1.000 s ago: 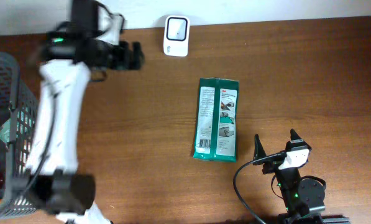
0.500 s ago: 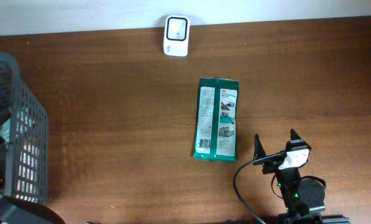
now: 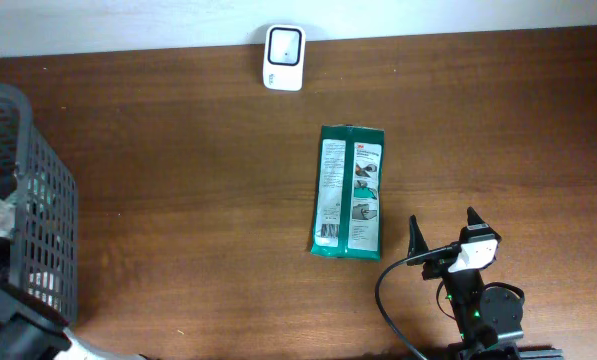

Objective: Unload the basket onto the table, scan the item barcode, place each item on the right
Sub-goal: 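Grasp the white tube in the basket and place it left of the glove pack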

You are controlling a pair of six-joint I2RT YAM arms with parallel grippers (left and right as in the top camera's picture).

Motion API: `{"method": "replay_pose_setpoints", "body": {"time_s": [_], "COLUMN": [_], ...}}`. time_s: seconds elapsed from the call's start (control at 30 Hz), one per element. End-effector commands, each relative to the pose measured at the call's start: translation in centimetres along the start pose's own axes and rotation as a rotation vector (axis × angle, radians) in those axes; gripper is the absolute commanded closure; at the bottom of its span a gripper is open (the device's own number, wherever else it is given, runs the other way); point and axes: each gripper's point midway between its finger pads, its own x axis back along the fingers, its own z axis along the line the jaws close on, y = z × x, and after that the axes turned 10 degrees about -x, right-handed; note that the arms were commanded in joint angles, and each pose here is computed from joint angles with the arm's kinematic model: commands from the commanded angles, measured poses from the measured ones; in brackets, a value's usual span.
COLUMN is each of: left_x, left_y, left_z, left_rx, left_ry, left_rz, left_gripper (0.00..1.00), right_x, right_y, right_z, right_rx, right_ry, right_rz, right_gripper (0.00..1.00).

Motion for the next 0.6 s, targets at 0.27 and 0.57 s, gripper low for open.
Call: {"method": "replay_pose_setpoints", "body": {"time_s": [0.27,0.57], "left_x": [6.2,44.5], "left_y": [4.2,18.7], "left_z": [3.6,-9.2], "left_rx": [0.124,0.121], "left_ry": [0.062,-0.067], "left_rz": [-0.071,-1.066], "left_gripper": [1.0,1.0], "right_x": [0.0,0.0], "right_y": [-0.2,-0.2], "right_z": [0.0,0.0], "right_rx": [-0.01,-0.01], "right_ry": [0.001,0.001], "right_rz": [0.004,0.004], "right_gripper": [0.02,0.02]}}
